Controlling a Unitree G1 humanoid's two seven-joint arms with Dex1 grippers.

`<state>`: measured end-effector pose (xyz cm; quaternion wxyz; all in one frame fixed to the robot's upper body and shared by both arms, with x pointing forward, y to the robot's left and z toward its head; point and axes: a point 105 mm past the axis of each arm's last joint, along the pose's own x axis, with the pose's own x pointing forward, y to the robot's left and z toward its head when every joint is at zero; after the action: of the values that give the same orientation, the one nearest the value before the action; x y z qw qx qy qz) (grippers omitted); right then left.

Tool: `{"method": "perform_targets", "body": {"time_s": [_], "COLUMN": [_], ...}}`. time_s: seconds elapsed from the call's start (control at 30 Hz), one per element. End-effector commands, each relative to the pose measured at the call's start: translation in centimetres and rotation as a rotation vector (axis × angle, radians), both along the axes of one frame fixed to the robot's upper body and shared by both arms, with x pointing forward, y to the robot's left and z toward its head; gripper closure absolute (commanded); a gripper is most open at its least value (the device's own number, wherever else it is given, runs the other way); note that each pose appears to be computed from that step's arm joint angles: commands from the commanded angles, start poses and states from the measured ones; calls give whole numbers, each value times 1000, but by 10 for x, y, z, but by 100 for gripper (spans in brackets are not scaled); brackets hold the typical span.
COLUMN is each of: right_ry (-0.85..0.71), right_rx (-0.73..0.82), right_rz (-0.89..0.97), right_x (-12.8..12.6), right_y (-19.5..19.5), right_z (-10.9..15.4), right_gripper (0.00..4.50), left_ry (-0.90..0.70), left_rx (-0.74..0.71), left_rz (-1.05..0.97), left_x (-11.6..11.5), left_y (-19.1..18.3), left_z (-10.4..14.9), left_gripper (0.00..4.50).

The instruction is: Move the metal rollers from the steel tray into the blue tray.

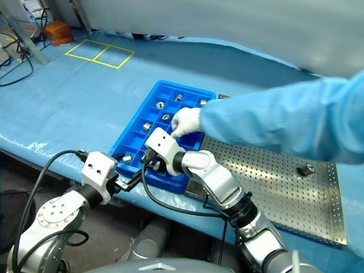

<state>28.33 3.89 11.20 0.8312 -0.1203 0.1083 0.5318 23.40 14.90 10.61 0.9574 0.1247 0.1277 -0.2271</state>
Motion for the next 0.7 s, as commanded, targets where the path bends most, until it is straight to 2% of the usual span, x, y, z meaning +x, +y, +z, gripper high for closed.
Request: {"method": "perform_targets", "body": {"time_s": [0.03, 0.7], "right_ry": [10, -8], "right_rx": [-10, -73], "right_rz": [26, -60], "right_x": [-7, -1], "right_y": [3, -21], "right_z": [-4, -12], "right_gripper": [261, 261], "left_ry": [-70, -50], "left_rx": [-10, -2], "left_rz": [-31, -48], "left_x": [0, 2], "left_y": [-7, -9], "left_z": [17, 13], "left_gripper": [27, 27]}}
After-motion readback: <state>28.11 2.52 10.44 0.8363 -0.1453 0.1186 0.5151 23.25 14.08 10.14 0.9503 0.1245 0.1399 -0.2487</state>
